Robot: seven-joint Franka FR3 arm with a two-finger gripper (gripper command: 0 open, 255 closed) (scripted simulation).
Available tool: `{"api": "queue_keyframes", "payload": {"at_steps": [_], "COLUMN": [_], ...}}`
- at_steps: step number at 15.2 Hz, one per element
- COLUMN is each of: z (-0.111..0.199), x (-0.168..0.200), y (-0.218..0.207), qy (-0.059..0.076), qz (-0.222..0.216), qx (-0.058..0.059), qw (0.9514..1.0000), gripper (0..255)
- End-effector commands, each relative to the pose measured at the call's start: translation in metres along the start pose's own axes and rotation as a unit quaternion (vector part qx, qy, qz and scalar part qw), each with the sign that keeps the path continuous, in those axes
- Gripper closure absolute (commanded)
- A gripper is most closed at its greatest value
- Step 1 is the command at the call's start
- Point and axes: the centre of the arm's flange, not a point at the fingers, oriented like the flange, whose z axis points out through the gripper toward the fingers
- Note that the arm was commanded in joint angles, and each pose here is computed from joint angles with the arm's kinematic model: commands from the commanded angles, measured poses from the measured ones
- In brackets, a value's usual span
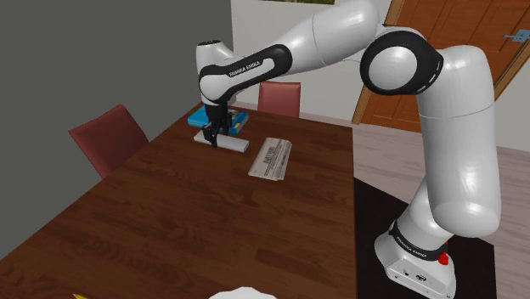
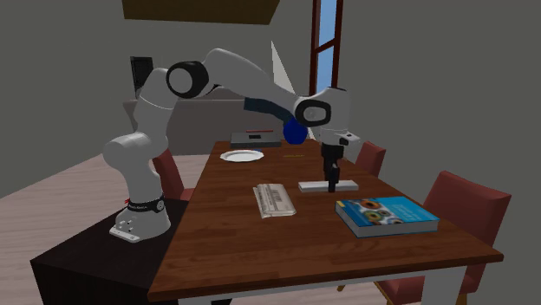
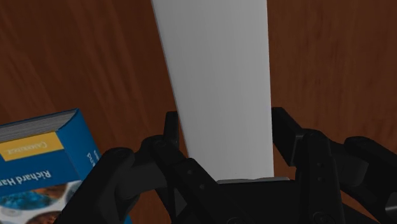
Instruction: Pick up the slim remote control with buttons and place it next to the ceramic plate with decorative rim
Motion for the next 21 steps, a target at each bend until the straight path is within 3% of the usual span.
{"api": "queue_keyframes", "payload": {"at_steps": [1,11,21], "z": [-0.011,-0.059,-0.057], "x": [0.001,0.000,-0.111], "y": [-0.001,-0.002,-0.071], "qy": [0.000,0.000,0.000], "qz": [0.000,0.000,0.000], "qx": [0.000,0.000,0.000], "qw": [1.0000,1.0000,1.0000], "gripper": [255,255,255]}}
